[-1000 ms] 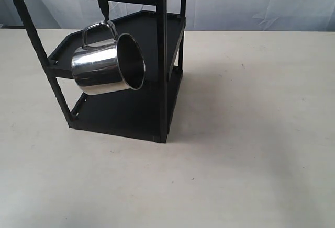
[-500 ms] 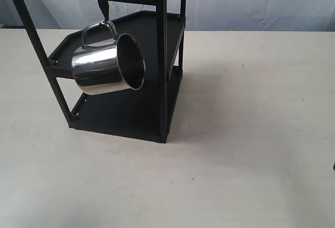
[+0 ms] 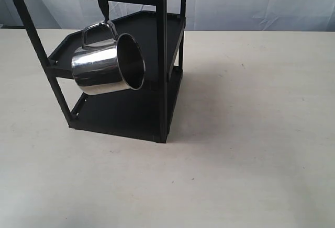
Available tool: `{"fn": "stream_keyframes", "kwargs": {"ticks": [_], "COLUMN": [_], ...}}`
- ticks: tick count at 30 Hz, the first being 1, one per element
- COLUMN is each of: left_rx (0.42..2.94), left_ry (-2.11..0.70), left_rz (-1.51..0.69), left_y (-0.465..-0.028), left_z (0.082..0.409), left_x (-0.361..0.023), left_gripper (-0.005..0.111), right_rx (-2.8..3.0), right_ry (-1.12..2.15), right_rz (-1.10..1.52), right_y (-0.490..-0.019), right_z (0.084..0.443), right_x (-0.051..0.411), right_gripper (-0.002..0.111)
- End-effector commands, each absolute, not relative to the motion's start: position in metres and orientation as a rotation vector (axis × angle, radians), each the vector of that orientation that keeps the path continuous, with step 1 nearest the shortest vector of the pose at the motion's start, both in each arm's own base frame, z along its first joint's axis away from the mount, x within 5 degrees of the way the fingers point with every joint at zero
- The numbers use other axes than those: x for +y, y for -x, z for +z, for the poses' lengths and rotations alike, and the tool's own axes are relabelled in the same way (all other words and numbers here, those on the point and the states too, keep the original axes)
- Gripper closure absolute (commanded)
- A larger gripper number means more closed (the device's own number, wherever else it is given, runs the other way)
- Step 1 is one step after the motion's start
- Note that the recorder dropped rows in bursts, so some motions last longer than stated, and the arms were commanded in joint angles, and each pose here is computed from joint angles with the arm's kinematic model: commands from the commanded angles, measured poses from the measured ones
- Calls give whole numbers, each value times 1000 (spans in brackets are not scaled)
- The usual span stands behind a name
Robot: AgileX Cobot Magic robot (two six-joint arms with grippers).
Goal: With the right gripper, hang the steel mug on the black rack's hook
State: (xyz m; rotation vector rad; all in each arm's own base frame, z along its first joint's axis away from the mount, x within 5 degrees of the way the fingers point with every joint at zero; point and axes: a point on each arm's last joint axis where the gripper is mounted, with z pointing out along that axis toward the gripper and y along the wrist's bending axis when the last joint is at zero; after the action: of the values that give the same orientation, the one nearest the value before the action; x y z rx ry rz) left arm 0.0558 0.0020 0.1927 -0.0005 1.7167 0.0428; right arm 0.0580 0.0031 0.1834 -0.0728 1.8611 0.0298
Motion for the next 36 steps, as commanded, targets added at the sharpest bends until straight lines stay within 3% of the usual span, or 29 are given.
{"fn": "stream_keyframes", "kwargs": {"ticks": [1,36], "left_rx": [1714,1714], "left_ry": [0,2], "left_rz": [42,40], "left_y": [-56,-56], "left_z": [192,192], "left_x": [2,2], "left_gripper": [105,105], "right_rx": [1829,1819], "right_ry": [62,52], "right_rz": [38,53], "right_y": [-53,-54], "right_z": [182,183], "right_x": [3,3], "right_gripper": [109,109]}}
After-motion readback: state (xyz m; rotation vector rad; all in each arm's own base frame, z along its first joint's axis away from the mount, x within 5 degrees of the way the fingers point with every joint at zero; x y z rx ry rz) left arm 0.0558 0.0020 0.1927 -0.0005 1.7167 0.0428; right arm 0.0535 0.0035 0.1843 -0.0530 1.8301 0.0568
